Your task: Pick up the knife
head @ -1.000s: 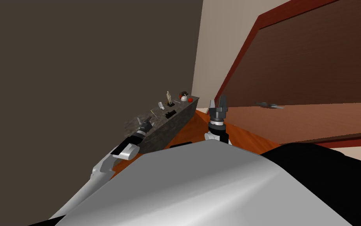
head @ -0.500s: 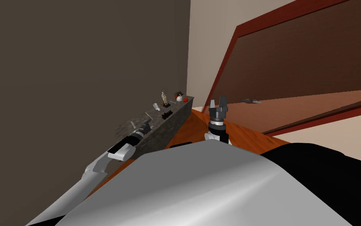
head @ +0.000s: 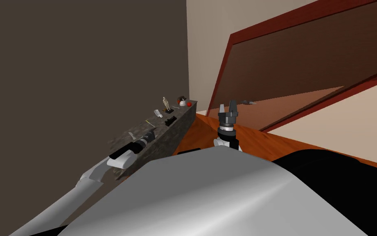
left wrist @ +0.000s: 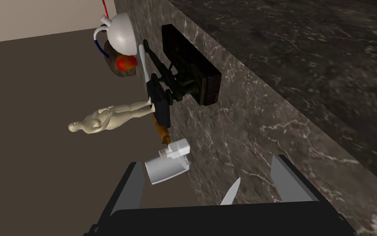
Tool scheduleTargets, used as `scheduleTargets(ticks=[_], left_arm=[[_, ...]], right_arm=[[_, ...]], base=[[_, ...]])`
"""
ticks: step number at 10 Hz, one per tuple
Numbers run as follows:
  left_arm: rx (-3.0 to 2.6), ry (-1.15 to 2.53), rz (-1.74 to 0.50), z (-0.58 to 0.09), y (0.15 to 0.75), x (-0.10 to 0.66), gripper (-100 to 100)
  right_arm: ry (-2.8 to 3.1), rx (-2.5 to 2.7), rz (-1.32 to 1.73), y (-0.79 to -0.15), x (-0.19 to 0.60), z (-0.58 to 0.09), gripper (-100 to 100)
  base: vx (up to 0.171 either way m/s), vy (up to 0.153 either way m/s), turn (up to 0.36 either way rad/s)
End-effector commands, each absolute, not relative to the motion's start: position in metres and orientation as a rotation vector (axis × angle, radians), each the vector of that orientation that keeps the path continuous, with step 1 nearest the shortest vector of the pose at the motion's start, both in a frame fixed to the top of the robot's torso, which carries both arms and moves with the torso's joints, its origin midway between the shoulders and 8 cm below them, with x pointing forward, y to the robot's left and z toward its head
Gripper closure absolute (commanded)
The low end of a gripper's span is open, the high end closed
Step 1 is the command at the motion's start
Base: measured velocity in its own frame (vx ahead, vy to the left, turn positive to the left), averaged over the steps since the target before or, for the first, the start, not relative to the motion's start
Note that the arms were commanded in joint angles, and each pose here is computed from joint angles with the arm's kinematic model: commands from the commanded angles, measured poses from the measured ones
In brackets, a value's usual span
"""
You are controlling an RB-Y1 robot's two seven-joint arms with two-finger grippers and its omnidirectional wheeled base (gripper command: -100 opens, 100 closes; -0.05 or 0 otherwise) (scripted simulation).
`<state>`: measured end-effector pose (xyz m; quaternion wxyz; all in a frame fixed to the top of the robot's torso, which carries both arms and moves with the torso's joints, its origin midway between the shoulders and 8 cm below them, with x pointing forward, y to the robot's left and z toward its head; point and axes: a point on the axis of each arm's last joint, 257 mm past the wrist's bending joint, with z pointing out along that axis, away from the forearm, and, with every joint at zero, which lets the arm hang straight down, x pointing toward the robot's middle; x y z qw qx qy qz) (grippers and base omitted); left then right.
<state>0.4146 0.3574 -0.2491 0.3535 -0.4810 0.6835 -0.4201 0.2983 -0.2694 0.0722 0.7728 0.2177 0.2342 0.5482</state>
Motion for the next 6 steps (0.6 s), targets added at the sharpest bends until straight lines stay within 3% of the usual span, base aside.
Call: scheduleTargets(ticks=[1, 6], left_arm=[[-1.324, 1.811, -1.011, -0.269, 0.381, 0.406, -100], [-1.466, 1.880, -0.851, -0.291, 0.433, 0.388, -100]], right_arm=[[0.507, 0.472, 1.188, -0.269, 0.298, 0.072, 0], [0.508, 0.472, 1.188, -0.269, 0.298, 0.072, 0]], base=[[-0.010, 0.029, -0.335], [-0.009, 0.045, -0.279]])
